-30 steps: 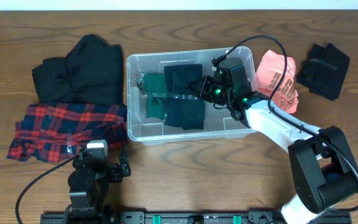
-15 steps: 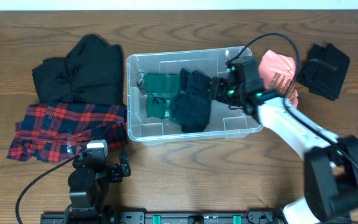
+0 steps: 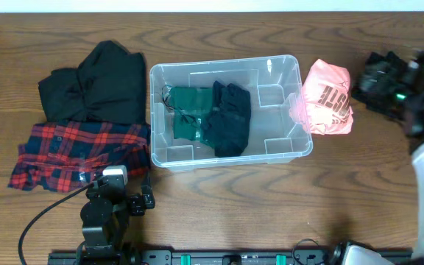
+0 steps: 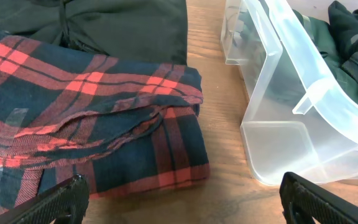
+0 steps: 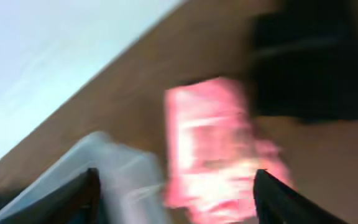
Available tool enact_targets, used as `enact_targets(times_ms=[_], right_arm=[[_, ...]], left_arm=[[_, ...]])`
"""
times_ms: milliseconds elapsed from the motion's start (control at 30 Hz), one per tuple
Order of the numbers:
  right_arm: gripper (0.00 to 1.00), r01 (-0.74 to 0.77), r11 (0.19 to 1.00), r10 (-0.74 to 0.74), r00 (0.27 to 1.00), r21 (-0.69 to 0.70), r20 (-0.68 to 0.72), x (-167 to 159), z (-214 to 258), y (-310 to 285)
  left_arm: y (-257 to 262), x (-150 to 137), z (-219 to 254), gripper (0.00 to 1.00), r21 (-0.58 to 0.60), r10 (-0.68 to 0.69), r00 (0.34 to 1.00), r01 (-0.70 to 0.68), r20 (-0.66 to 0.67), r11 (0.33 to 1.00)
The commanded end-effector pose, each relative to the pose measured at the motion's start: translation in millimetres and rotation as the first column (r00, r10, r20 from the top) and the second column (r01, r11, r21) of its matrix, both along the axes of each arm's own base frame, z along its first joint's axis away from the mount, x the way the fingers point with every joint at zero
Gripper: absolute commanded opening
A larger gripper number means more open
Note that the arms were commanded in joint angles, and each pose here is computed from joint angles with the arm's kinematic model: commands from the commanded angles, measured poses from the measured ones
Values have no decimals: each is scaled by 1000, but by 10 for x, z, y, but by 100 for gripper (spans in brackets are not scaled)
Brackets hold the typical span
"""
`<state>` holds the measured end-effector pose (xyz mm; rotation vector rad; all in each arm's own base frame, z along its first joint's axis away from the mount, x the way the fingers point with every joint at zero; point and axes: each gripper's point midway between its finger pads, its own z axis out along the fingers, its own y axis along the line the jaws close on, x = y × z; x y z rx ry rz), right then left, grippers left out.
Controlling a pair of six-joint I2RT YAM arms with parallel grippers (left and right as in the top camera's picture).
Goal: Pack container
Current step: 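Reach right gripper to the black clothes at far right and grasp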
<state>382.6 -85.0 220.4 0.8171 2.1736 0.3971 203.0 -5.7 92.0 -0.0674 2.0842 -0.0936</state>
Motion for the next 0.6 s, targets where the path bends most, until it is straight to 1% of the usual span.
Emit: enact_targets(times_ms=[0,100,200,433,567], right_arm=[[81,114,993,-115,989,-10,-93,-103,-374,-615],[83,175,985,-173,974,-1,-149,-139,-689,-975],[86,165,986,-160,972,17,-175,-102,-1007,-1192],[87,135,979,-111,981,150,-160,72,-1657,-1397],[87,136,977,-107,979,165,-172,125,-1951,-1444]], left_arm=[[-19,0,-32,98,-10,-6,1000,6,-3,1000],[-19,0,-32,98,-11,-6,1000,6,-3,1000],[-19,0,-32,98,-10,-6,1000,6,-3,1000],[-19,0,-32,98,-10,-6,1000,6,-3,1000],[-19,0,-32,98,-11,-6,1000,6,-3,1000]])
